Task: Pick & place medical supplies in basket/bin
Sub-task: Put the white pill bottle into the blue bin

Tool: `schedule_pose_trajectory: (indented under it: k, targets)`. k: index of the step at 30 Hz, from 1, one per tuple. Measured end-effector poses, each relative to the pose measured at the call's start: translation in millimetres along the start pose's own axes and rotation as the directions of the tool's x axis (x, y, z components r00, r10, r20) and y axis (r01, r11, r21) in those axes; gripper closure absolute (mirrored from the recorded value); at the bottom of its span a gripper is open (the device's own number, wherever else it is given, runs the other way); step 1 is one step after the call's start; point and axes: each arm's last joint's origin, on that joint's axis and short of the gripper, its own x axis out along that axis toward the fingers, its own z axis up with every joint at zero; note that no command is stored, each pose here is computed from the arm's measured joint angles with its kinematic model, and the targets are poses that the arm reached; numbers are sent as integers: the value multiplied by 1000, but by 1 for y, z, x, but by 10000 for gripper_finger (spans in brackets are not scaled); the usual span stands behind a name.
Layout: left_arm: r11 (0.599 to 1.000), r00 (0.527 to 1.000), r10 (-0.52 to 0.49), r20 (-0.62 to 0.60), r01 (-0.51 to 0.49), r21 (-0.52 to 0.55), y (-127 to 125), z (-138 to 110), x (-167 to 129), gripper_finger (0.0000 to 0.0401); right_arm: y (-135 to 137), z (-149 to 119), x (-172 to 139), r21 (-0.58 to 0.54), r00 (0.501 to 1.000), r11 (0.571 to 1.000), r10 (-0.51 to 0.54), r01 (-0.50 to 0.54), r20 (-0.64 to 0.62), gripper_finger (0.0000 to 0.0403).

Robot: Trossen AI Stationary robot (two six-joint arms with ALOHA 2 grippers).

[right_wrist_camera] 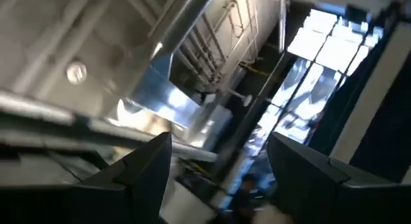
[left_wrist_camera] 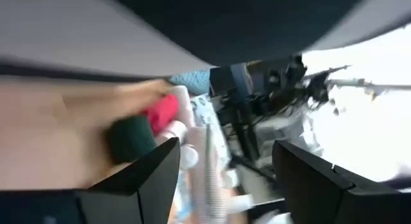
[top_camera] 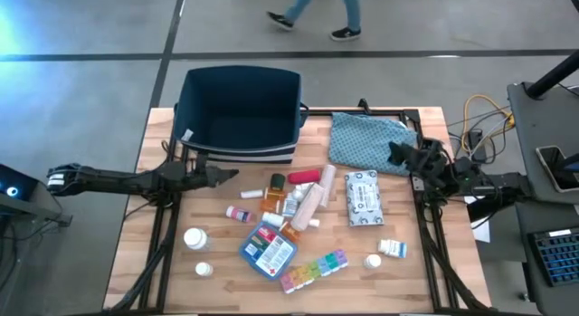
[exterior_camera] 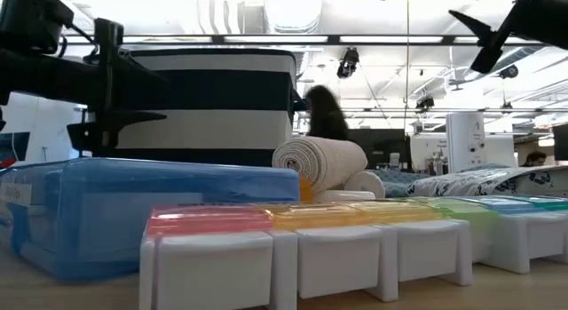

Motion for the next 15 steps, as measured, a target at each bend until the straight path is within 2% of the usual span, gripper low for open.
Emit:
schedule_pose_trajectory:
  k: [2,4,6,8,10,11,13,15]
  targets:
    - [999,1000,26,-1,-26,-35,3,-1,1,173,-2,2,0,17,995,999,-52,51,82,158]
    - [997,999,48,-21,-50,-57,5,-2,1,173,-4,5,0,-27,976,992,-115,122,184,158]
    - [989,994,32,-102,-46,-137,5,-4,0,173,-8,1,5,-87,964,968,-219,234,153,158]
    - [992,968,-49,-245,18,-125,-1,-7,0,173,-17,-10,12,-83,918,914,-395,396,28,158]
    - [992,908,-122,-401,96,-84,-8,-12,-3,173,-18,-23,23,-89,820,829,-559,551,-127,159]
    - [990,877,-144,-458,126,-69,-9,-14,-4,173,-17,-30,29,-108,753,780,-625,617,-207,159]
    - [983,826,-172,-538,176,-44,-11,-17,-6,173,-11,-46,41,-189,586,679,-717,709,-376,159]
    - [977,781,-184,-597,210,-28,-11,-20,-7,173,-4,-63,52,-261,380,558,-774,788,-506,159]
